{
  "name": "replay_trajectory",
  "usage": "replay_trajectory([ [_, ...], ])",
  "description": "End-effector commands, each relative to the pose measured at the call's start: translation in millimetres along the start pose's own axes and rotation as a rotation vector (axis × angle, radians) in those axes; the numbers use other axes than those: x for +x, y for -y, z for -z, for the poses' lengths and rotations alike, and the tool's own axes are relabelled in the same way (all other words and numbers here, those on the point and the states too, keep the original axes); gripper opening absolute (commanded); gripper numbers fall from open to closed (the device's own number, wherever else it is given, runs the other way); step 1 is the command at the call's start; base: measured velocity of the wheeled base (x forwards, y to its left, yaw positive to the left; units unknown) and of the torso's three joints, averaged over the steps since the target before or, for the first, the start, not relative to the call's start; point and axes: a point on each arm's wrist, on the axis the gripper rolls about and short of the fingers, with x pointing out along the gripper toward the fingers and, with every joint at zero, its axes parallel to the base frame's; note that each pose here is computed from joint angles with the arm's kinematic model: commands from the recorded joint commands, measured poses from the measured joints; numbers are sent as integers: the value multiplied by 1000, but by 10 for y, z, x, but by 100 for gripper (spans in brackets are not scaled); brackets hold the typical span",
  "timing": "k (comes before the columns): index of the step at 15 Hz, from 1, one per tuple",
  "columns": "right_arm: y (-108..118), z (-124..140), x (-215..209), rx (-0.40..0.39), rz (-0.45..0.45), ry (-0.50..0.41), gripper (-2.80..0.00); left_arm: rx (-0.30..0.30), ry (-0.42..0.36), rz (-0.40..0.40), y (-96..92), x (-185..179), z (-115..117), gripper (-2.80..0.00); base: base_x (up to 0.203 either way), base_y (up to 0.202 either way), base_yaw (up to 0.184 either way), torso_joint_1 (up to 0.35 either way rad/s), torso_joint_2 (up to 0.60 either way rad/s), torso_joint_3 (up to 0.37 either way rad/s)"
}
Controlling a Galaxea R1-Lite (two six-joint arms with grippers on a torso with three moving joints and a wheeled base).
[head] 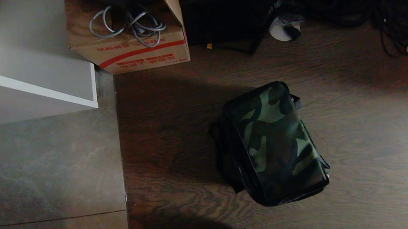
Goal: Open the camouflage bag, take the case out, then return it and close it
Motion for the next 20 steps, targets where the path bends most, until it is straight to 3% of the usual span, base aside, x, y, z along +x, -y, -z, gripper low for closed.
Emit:
replay_trajectory([
  [1, -1, 2, 2, -15, -4, -3, -280, 0, 0, 0, 0, 0, 0, -280, 0, 0, 0, 0, 0, 0],
  [20, 0, 2, 2, -8, -1, -3, -280, 0, 0, 0, 0, 0, 1, -280, 0, 0, 0, 0, 0, 0],
])
